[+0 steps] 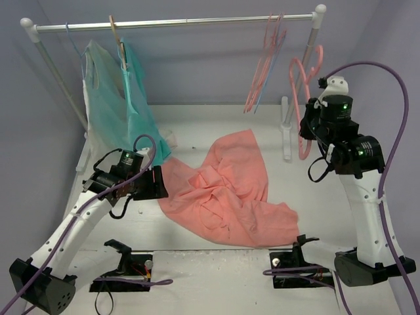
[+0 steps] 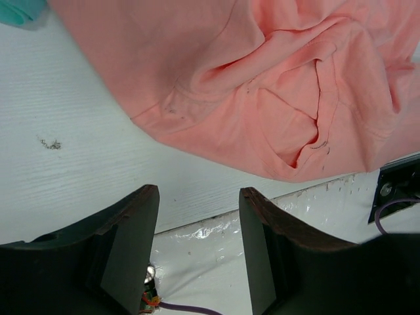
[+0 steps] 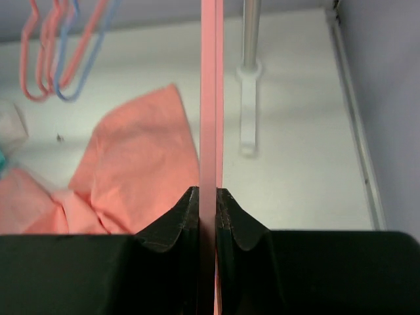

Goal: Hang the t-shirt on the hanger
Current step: Pick up the hanger from the clothesline, then place the T-shirt on the hanger.

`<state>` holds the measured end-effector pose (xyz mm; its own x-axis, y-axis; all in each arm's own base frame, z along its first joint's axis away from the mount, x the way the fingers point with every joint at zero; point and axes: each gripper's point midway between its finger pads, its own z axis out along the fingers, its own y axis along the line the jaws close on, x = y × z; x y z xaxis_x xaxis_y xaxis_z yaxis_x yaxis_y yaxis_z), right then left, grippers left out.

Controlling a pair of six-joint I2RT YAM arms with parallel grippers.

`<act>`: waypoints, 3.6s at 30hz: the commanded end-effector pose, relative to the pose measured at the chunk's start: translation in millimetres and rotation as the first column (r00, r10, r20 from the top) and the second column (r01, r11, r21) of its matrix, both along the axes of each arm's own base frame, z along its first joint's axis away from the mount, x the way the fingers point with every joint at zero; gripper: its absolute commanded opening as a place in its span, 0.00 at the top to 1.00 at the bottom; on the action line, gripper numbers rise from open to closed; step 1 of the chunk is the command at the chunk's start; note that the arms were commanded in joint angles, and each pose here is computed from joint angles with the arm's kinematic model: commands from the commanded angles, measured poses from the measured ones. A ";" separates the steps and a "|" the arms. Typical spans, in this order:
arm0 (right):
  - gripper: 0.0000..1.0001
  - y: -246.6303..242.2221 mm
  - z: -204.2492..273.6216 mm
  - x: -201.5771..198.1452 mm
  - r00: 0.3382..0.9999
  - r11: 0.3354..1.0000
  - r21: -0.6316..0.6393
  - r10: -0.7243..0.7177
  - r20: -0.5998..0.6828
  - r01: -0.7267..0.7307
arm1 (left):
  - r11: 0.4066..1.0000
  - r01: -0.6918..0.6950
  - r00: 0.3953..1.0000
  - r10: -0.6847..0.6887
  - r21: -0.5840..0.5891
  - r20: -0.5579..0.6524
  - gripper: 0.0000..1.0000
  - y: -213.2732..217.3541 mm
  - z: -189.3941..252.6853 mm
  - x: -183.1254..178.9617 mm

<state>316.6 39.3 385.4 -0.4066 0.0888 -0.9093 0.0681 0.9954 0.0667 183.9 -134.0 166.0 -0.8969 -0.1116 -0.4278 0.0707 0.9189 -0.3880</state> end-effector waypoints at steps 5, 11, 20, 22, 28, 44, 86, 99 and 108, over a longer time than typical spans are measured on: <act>1.00 12.7 -68.7 -40.8 0.967 0.997 0.069 0.059 -0.247 -0.043 | 0.996 0.057 0.992 -0.049 -0.075 0.113 0.48 -23.7 33.8 33.1; 1.00 34.0 -92.0 -68.5 0.904 0.971 0.114 0.239 -0.355 -0.212 | 0.989 0.089 0.992 -0.077 -0.121 0.103 0.49 -43.5 30.3 40.8; 1.00 77.9 -82.8 -95.3 0.804 0.864 0.231 0.502 -0.319 -0.447 | 0.988 0.154 0.984 -0.152 -0.022 0.093 0.49 -79.1 -10.3 39.7; 1.00 83.8 -83.0 -99.8 0.788 0.849 0.237 0.528 -0.316 -0.473 | 0.983 0.183 0.979 -0.183 0.014 0.088 0.49 -89.1 -24.5 35.9; 1.00 94.7 -81.4 -112.6 0.755 0.814 0.260 0.580 -0.307 -0.520 | 0.976 0.199 0.975 -0.206 0.086 0.086 0.49 -101.0 -60.3 31.8; 1.00 105.0 -89.9 -137.0 0.706 0.782 0.273 0.623 -0.336 -0.560 | 0.979 0.139 0.981 -0.157 0.150 0.117 0.49 -126.4 -110.4 57.5; 1.00 111.0 -90.2 -180.2 0.620 0.680 0.301 0.733 -0.278 -0.669 | 0.965 0.216 0.974 -0.224 0.150 0.039 0.84 -83.9 -40.7 104.8; 1.00 113.6 -98.0 -182.9 0.599 0.669 0.309 0.743 -0.299 -0.676 | 0.969 0.207 0.974 -0.217 0.137 0.061 0.91 -88.0 -40.3 109.5; 1.00 116.4 -105.7 -184.2 0.582 0.661 0.318 0.750 -0.316 -0.680 | 0.967 0.208 0.967 -0.225 0.149 0.115 1.00 -88.1 -0.8 119.1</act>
<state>126.4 145.5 275.5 -0.7354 -0.2641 -0.6241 -0.5657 0.7463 0.3507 287.4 -215.2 113.2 -0.8920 0.1644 -0.4210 0.2764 0.9354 -0.2206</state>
